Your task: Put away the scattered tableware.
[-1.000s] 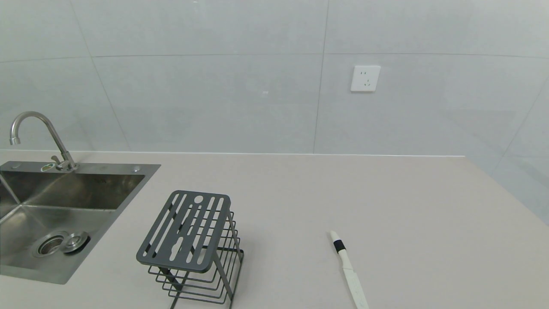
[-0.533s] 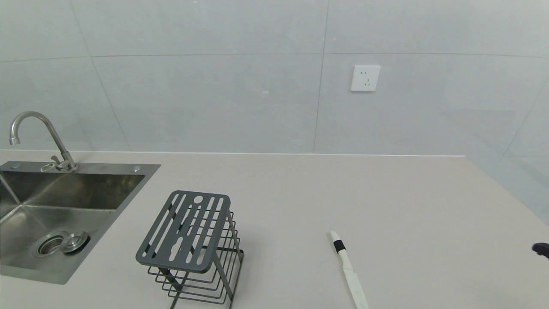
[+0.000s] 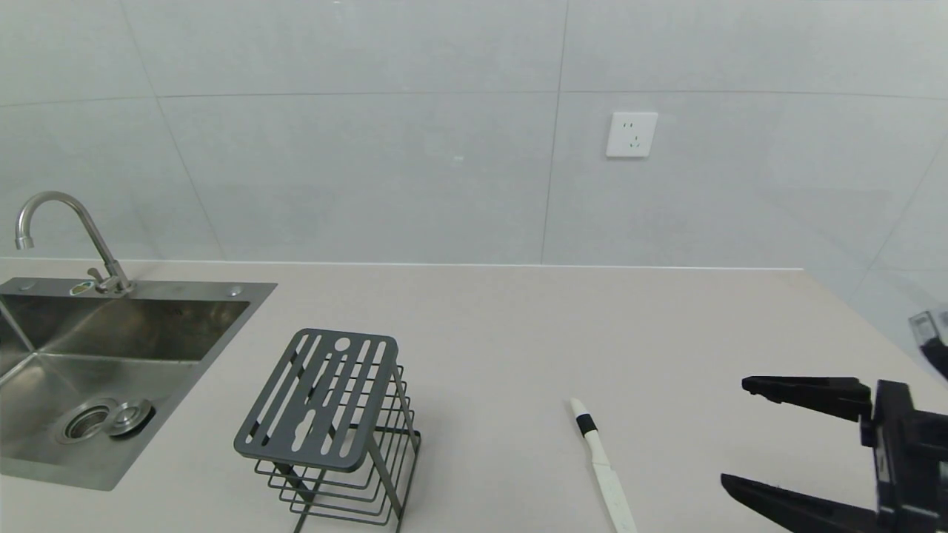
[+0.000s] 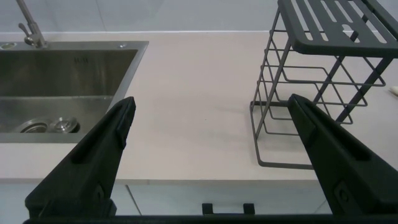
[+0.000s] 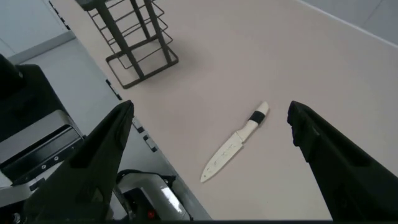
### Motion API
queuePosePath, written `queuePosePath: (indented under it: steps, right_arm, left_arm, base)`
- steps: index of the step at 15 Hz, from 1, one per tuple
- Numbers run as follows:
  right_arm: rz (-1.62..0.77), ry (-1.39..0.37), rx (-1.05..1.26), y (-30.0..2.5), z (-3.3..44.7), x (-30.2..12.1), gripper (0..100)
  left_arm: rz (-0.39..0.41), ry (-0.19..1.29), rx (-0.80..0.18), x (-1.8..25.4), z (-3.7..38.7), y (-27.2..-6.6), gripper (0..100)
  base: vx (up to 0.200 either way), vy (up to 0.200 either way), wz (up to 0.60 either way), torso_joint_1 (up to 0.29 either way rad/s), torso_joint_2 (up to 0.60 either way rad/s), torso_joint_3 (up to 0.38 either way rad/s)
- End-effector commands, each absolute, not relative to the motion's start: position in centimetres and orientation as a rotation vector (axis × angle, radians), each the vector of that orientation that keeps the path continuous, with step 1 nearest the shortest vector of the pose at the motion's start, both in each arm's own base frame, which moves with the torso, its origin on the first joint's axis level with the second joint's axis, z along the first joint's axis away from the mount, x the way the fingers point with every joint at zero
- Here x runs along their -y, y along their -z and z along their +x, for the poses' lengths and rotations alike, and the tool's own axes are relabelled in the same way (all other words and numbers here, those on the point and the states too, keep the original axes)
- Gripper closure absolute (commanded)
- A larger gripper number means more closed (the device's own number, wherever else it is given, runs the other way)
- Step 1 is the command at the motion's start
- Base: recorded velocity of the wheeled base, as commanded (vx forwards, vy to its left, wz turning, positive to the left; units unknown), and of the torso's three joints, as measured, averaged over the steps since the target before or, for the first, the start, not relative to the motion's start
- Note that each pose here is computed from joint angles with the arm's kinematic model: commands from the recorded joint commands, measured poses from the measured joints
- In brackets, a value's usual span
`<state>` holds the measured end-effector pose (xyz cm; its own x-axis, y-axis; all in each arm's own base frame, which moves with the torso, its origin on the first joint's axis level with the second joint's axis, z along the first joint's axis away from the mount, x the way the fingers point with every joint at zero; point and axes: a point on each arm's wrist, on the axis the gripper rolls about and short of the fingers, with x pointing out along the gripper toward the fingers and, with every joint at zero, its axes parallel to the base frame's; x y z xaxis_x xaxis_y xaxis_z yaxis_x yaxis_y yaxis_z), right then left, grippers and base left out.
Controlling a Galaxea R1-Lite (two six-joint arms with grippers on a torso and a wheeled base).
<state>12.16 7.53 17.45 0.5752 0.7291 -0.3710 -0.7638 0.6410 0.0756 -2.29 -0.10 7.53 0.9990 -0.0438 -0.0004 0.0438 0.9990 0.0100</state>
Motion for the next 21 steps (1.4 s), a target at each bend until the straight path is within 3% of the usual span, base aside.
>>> queuePosePath:
  steps: [1, 13, 21]
  right_arm:
    - [-0.099, -0.871, -0.512, -16.1, 14.1, -9.7, 0]
    - [-0.008, -0.596, -0.833, -11.2, 16.0, -14.2, 0]
    - [-0.178, -0.538, -0.930, -7.3, 15.8, -17.5, 0]
  left_arm:
    - [0.008, 0.043, -0.001, 0.1, -2.3, -7.5, 0]
    - [0.006, 0.043, -0.001, 0.1, -2.3, -7.5, 0]
    - [0.006, 0.044, -0.001, 0.1, -2.3, -7.5, 0]
  base:
    - [0.000, 0.000, 0.00, 0.000, 0.00, 0.000]
    - [0.000, 0.000, 0.00, 0.000, 0.00, 0.000]
    - [0.000, 0.000, 0.00, 0.000, 0.00, 0.000]
